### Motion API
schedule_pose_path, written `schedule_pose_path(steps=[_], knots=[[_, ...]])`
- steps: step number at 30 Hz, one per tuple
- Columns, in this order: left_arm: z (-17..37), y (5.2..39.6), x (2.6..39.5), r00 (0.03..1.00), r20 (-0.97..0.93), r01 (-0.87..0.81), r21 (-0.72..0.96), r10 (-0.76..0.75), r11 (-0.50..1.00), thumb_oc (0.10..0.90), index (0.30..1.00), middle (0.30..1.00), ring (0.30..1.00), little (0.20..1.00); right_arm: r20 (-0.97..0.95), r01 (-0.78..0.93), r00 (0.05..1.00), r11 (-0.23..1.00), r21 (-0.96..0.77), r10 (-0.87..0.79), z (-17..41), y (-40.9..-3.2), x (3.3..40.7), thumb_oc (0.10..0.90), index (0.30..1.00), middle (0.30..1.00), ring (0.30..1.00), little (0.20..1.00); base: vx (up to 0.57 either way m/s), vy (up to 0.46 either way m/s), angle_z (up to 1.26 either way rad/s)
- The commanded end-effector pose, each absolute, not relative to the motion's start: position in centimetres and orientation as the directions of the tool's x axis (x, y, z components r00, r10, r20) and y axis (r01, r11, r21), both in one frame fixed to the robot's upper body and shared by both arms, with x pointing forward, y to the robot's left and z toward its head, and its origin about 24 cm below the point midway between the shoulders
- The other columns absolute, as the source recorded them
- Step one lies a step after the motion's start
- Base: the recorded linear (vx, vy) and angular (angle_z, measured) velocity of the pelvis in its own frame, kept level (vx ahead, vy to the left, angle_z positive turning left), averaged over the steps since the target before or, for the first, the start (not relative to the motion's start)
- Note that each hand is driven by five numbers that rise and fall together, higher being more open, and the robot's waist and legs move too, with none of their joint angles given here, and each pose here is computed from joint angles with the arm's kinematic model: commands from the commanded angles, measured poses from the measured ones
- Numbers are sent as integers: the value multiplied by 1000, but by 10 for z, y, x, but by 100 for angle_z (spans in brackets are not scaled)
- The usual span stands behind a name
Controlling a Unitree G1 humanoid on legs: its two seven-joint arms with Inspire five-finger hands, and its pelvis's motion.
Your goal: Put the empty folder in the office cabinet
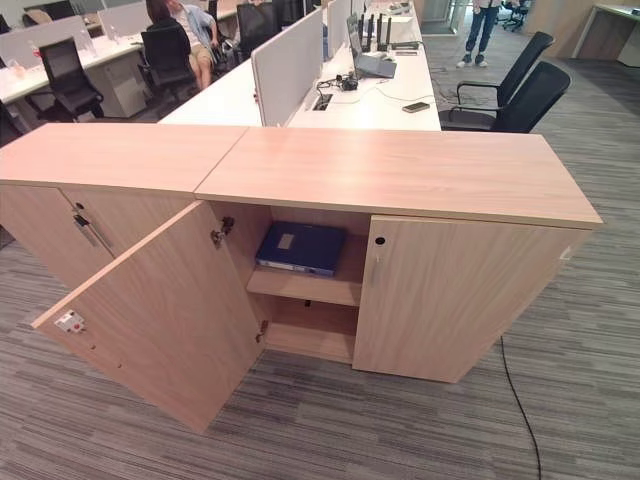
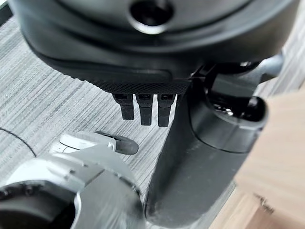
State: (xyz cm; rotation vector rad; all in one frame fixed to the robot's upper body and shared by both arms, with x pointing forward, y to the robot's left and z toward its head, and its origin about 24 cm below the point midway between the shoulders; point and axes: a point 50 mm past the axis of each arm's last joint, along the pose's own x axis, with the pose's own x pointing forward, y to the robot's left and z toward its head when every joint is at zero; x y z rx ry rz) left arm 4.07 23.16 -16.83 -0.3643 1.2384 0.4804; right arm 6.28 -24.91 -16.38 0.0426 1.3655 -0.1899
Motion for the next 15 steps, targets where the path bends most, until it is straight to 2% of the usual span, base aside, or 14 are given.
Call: schedule_pose_path(steps=[1, 2, 3, 4, 5, 6, 15], knots=[[-141, 277, 100, 448, -837, -591, -15, 313, 806, 800, 900, 900, 900, 900, -963, 235, 238, 969, -73, -131, -160, -254, 80, 800, 900, 900, 900, 900, -31, 193, 17], [-133, 284, 109, 488, -805, -588, -16, 339, 809, 800, 900, 900, 900, 900, -962, 241, 242, 968, -69, -129, -160, -253, 81, 800, 900, 900, 900, 900, -8, 100, 17], [-133, 284, 109, 487, -805, -588, -14, 340, 809, 800, 900, 900, 900, 900, -962, 241, 242, 968, -68, -128, -160, -253, 81, 800, 900, 900, 900, 900, -16, 129, 19], [-117, 294, 128, 564, -740, -559, -16, 366, 829, 800, 900, 900, 900, 900, -961, 246, 248, 967, -62, -125, -160, -253, 81, 800, 900, 900, 900, 900, -10, 88, 10], [-117, 294, 128, 563, -740, -560, -15, 367, 829, 800, 900, 900, 900, 900, -961, 246, 247, 967, -61, -124, -160, -252, 81, 800, 900, 900, 900, 900, 3, 134, 14], [-102, 305, 142, 616, -682, -540, -2, 394, 842, 800, 900, 900, 900, 900, -963, 245, 243, 968, -56, -117, -161, -252, 78, 800, 900, 900, 900, 900, 19, 82, 19], [-36, 350, 191, 728, -426, -560, 84, 537, 825, 800, 900, 900, 900, 900, -965, 217, 251, 976, -20, -76, -163, -241, 76, 800, 900, 900, 900, 900, 17, 37, 5]])
